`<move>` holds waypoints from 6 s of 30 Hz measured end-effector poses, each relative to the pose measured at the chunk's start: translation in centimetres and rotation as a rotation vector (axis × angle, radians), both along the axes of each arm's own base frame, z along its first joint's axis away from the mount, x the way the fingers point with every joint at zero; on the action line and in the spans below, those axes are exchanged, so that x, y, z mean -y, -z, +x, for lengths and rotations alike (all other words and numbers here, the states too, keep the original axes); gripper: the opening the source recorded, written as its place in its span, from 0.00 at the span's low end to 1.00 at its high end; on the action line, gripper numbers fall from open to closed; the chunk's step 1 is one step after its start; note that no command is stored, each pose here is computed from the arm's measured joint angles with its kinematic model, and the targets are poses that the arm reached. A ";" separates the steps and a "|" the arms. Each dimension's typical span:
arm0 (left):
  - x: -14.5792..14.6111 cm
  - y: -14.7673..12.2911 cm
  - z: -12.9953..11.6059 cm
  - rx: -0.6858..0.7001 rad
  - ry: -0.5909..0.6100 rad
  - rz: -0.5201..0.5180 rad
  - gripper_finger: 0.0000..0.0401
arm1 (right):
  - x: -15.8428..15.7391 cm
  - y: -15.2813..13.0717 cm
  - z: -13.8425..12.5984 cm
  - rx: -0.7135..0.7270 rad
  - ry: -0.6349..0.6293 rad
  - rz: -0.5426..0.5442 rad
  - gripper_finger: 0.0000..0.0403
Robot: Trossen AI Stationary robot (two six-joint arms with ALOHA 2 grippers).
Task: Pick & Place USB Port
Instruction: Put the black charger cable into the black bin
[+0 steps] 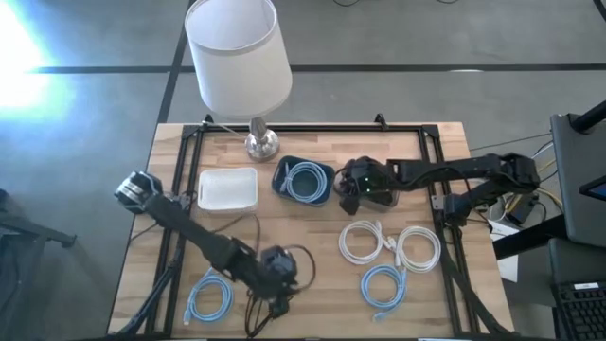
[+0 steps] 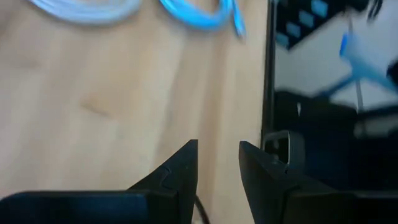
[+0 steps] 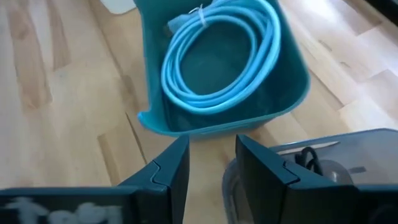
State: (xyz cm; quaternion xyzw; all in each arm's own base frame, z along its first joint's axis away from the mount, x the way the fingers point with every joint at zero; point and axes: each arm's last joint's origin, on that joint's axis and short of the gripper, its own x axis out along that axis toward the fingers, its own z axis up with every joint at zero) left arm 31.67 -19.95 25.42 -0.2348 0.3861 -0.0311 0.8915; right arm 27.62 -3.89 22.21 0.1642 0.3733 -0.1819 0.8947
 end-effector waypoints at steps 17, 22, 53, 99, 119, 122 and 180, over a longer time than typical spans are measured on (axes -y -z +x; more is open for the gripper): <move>2.0 3.3 -0.6 -0.662 -0.191 -0.148 0.30 | -4.5 0.3 0.0 -0.056 -0.311 -0.057 0.33; 2.8 2.4 -0.7 -0.710 -0.345 -0.280 0.30 | -4.4 -0.1 0.1 -0.025 -0.306 -0.065 0.33; 2.3 2.4 -1.8 -0.757 -0.560 -0.179 0.30 | -4.5 0.1 -0.1 -0.045 -0.289 -0.040 0.33; -8.4 -5.3 6.7 -0.013 -0.497 0.698 0.04 | -5.2 -4.2 -8.4 0.483 -0.520 -0.171 0.33; -13.6 -7.8 10.6 0.193 -0.467 0.865 0.05 | -4.9 -0.3 -5.8 0.378 -0.362 -0.131 0.33; -13.6 -8.1 10.8 0.225 -0.449 0.864 0.05 | -4.5 0.3 -5.2 0.344 -0.266 -0.180 0.33; -17.0 -3.9 10.7 0.096 -0.535 0.896 0.40 | -2.9 -2.6 -9.0 -0.076 -0.112 -0.229 0.06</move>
